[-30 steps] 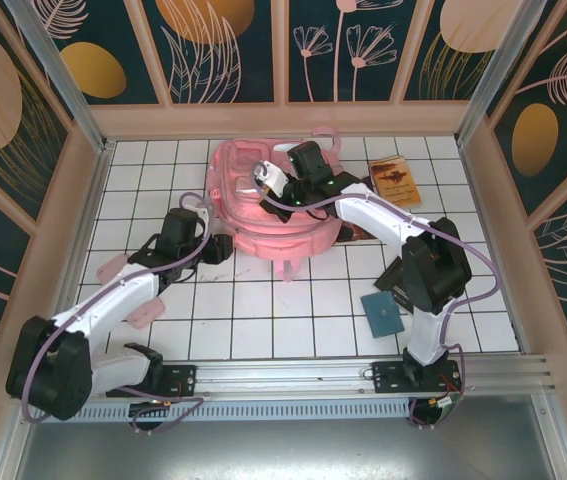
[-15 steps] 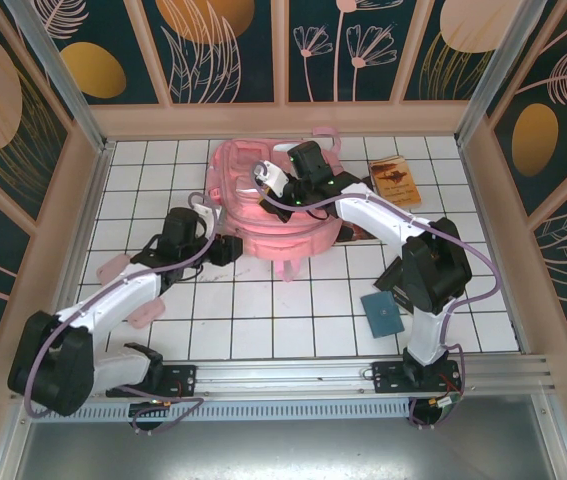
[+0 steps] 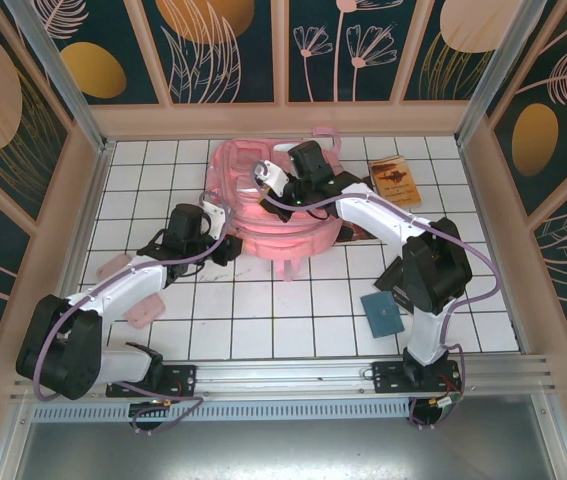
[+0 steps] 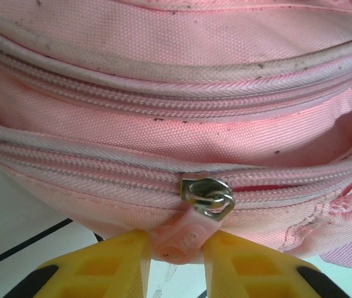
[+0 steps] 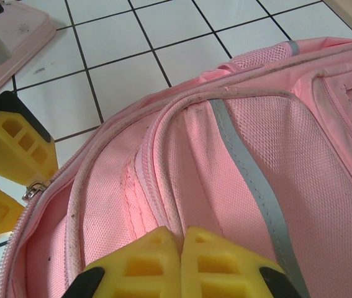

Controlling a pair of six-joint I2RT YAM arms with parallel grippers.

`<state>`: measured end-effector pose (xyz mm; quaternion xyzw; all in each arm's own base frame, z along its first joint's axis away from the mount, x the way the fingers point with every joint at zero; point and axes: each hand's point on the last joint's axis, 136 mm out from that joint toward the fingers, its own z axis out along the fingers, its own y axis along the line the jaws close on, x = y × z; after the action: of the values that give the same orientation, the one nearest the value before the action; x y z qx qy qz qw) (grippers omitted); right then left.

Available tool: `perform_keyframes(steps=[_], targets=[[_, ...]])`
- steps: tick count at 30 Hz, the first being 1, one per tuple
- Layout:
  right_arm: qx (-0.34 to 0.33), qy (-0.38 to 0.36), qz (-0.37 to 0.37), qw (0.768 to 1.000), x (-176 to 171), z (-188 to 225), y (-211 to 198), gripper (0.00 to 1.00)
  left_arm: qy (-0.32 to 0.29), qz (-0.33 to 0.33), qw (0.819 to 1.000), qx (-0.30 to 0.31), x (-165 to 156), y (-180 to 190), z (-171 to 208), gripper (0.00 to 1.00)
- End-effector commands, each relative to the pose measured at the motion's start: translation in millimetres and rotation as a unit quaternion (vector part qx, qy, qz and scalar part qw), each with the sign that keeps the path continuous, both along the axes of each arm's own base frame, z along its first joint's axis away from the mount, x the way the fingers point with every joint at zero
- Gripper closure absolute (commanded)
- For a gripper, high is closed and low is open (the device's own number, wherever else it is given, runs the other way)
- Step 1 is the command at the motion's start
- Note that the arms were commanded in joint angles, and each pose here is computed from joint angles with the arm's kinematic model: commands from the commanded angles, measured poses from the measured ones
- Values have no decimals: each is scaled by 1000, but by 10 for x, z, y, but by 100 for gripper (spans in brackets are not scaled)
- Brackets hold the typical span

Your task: Pack books, pencil case, and school supplies into a backpack

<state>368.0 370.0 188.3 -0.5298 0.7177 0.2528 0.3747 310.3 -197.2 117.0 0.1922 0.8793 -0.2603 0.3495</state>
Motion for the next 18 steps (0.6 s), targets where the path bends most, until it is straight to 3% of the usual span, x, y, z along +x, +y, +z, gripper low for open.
perform_keyframes(steps=[1, 7, 18], targets=[[49, -43, -6, 998, 38, 529, -5, 100, -54, -9, 999, -3, 116, -39, 265, 80], [32, -44, -8, 998, 17, 470, -59, 100, -52, 47, 997, 21, 183, 137, 238, 99], [5, -34, 17, 999, -166, 366, -160, 100, -38, 171, 983, 58, 255, 556, 162, 100]])
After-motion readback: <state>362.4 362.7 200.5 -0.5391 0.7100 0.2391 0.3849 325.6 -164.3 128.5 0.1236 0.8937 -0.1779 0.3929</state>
